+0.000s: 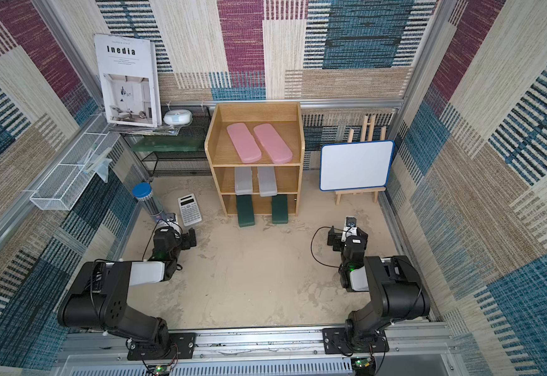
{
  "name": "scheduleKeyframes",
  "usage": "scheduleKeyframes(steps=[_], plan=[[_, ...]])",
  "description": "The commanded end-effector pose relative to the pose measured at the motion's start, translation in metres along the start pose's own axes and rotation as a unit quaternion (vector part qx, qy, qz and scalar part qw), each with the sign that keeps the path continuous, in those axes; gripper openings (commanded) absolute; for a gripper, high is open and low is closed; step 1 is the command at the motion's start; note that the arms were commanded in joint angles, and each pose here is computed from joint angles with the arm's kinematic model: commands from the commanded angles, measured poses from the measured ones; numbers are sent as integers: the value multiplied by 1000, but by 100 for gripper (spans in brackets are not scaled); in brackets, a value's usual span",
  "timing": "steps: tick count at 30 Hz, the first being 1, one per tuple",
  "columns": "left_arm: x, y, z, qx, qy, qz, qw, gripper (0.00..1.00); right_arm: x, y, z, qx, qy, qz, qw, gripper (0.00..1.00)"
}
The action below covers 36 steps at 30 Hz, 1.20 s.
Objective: Place the pencil cases on the shelf according to color
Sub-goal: Reset both arms
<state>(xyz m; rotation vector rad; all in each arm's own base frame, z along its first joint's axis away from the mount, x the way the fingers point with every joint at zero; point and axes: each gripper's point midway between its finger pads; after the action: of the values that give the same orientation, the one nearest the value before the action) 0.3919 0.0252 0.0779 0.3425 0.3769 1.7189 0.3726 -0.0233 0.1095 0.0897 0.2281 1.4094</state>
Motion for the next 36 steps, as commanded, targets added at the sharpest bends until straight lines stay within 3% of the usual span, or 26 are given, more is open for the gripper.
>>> scheduleKeyframes(steps=[1, 36], plan=[[-8, 0, 14, -22, 0, -23, 1000, 100, -3, -1, 20, -39, -15, -5, 999, 99], [-7, 0, 14, -23, 0, -23, 999, 100, -3, -1, 20, -35, -14, -3, 999, 99]])
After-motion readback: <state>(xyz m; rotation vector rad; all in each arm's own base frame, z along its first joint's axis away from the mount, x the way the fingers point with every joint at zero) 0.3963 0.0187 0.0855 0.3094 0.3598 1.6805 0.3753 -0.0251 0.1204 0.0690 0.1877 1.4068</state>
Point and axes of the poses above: each gripper's point midway between its finger pads, its own y axis back along the fingers, its own x axis along the line the jaws close on, z = x × y, and after that the axes turned 3 degrees about y, right-handed
